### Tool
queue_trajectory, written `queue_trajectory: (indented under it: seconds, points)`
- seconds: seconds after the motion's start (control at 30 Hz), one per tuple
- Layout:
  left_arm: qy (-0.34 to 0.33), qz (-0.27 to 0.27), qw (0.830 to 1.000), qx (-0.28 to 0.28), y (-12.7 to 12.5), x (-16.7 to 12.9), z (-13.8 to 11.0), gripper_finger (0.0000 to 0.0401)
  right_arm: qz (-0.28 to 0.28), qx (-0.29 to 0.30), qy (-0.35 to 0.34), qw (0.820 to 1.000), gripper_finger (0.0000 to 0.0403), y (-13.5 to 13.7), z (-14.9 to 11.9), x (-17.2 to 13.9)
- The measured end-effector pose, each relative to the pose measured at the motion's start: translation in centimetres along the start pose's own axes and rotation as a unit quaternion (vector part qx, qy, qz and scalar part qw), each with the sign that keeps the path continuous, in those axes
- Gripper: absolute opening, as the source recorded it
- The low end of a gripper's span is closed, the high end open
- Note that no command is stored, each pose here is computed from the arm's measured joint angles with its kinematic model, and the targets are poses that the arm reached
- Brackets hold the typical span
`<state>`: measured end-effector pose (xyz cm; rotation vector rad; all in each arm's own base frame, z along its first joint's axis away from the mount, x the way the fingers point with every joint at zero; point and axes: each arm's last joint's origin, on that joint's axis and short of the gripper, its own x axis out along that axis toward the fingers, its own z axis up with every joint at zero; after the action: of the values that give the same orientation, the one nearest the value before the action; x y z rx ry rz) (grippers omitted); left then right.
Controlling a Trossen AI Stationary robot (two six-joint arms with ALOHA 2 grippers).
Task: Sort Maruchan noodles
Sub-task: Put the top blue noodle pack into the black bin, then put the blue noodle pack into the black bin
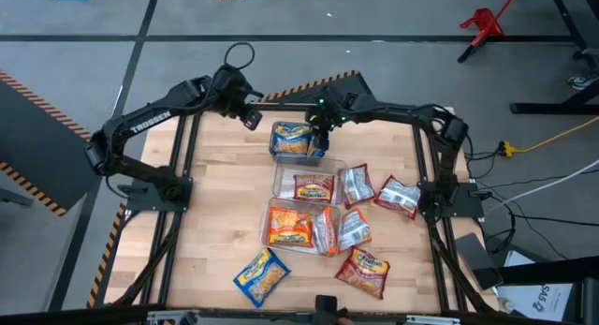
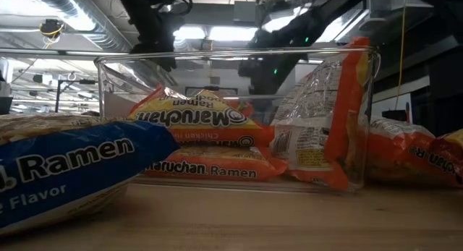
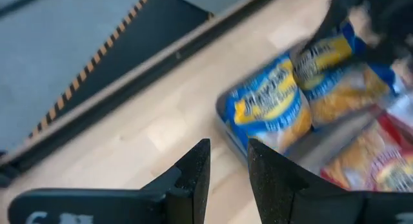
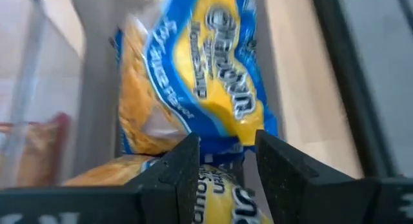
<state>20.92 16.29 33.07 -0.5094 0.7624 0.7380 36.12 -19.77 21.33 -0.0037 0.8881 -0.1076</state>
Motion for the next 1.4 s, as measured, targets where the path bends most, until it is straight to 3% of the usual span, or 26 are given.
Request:
queue_trajectory:
  seconds: [0.17,0.33,0.5,0.6,0.7,0.9,1.07,1.4]
  points:
    - [0.073,-0.053,0.996,-0.002,-1.1,-0.8,-1.7,0.0096,-0.006,-0.013,-0.053,0.999,0.0138,0.7,1.8,-5.0]
    - [0.174,-0.106,0.979,0.029,-5.1,-1.4,-4.9,0.0096,-0.027,-0.027,-0.105,0.994,0.0138,1.9,2.9,-11.6]
    - [0.225,-0.126,0.964,0.067,-10.5,-2.1,-10.0,0.0096,-0.050,-0.043,-0.161,0.985,0.0138,3.2,3.1,-17.5]
    - [0.240,-0.125,0.959,0.084,-13.2,-2.9,-13.9,0.0097,-0.056,-0.048,-0.182,0.981,0.0138,4.0,2.8,-20.1]
    - [0.234,-0.161,0.956,0.080,-15.7,-4.0,-17.3,0.0106,-0.059,-0.052,-0.194,0.978,0.0138,4.6,2.4,-22.0]
    - [0.166,-0.232,0.958,0.027,-18.8,-5.9,-21.9,0.0157,-0.055,-0.054,-0.200,0.977,0.0138,5.3,1.8,-23.8]
    - [0.165,-0.267,0.950,0.003,-20.0,-6.1,-24.9,0.0201,-0.042,-0.041,-0.188,0.980,0.0138,5.5,1.6,-23.7]
    - [0.175,-0.222,0.959,0.025,-21.0,-2.9,-28.2,0.0233,-0.039,-0.035,-0.181,0.982,0.0138,5.5,1.4,-23.6]
